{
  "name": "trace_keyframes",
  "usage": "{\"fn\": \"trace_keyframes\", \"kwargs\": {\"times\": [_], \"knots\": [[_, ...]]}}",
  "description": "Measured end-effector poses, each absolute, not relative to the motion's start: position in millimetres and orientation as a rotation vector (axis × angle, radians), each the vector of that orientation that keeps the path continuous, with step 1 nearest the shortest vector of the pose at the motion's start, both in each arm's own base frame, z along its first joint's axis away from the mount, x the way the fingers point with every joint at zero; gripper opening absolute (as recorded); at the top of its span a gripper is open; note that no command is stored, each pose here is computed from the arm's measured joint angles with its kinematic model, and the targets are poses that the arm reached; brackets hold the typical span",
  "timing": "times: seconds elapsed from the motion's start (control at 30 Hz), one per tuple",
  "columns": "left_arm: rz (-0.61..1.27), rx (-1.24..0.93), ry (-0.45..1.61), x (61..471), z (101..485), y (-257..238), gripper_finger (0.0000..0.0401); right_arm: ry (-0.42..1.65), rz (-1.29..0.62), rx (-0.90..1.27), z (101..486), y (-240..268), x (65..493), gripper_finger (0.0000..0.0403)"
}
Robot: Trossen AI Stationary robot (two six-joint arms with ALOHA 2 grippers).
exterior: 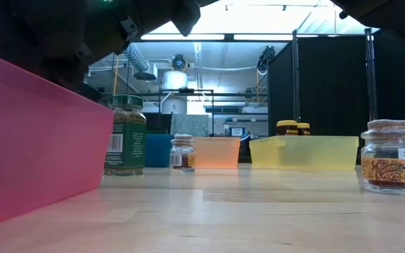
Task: Sort spices by type
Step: Adjust the green seasoning bottle in the red bin
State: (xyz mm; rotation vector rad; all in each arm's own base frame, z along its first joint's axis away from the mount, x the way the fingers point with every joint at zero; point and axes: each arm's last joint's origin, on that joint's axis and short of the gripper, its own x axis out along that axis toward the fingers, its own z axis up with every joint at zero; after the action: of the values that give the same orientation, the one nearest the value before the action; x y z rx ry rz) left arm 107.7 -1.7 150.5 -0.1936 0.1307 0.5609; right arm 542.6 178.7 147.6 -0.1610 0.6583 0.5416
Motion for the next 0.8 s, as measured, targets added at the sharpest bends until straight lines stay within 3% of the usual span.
{"fn": "trace_keyframes", "kwargs": {"times": [0.33,0.6,0.8], "knots": [[0.566,-0.239,0.114,108.0,150.8,-1.8,0.0184,0.649,0.492,-0.25,159.5,172.4,541.5,0.0224],[0.486,-0.263,0.033,110.8,166.5,-3.8,0.0184,0.583,0.439,-0.414,273.8,182.6,496.2,0.0224],[0.233,-0.249,0.013,113.4,191.7,-10.6,0.0184,0.618,0.373,-0.441,358.2,177.8,433.0,0.0224]]}}
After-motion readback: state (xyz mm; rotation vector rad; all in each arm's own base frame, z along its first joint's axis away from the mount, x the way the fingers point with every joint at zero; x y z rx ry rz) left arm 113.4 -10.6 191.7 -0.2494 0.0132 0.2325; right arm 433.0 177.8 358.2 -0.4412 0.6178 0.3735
